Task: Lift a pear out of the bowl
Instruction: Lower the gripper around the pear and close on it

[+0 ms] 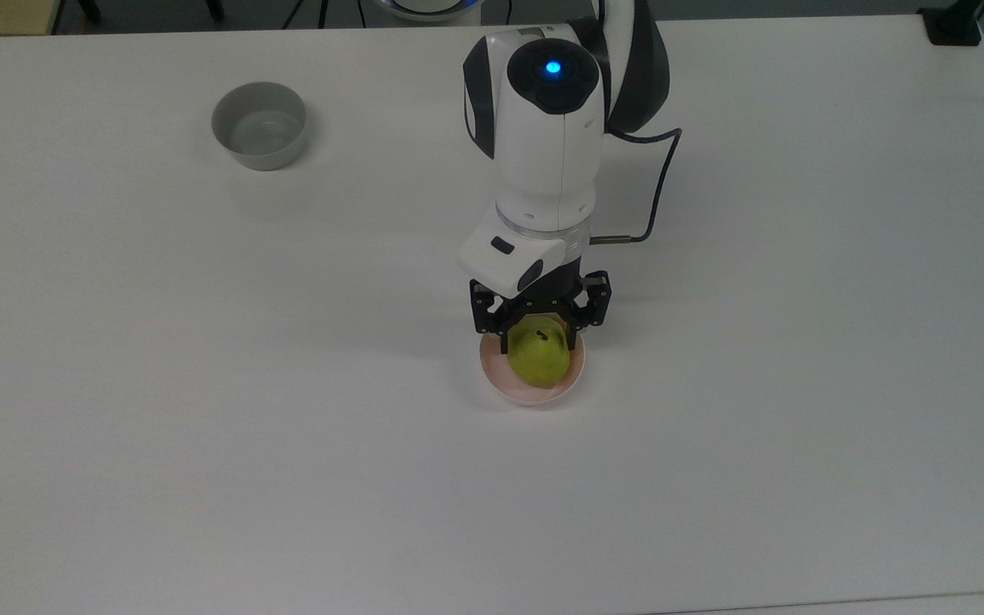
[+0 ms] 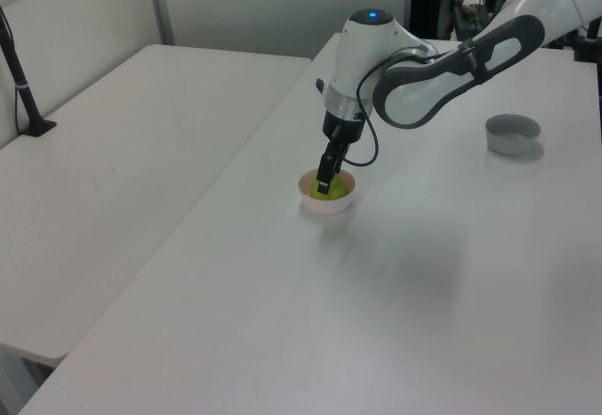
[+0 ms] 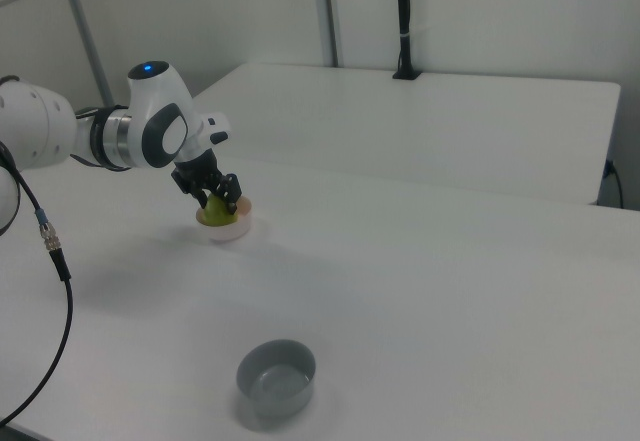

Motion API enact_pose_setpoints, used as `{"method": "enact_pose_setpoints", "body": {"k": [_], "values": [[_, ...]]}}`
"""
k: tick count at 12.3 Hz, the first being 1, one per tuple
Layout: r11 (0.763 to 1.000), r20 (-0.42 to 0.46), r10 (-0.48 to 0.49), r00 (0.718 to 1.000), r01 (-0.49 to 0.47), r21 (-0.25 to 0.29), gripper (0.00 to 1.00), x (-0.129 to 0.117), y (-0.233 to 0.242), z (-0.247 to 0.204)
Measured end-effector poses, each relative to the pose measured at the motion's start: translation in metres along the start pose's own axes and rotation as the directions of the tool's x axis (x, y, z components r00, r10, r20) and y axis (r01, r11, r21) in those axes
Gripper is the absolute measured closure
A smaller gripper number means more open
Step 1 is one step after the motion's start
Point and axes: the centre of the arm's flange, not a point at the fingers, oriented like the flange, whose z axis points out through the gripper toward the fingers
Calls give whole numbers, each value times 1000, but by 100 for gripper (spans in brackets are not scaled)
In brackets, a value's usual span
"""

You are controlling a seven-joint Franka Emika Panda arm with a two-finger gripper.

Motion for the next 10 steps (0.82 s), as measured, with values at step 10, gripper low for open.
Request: {"method": "enact_pose_setpoints", "body": {"k": [10], "values": [[1000,-38,9,999,-9,-1,44,12,6,-16]]}}
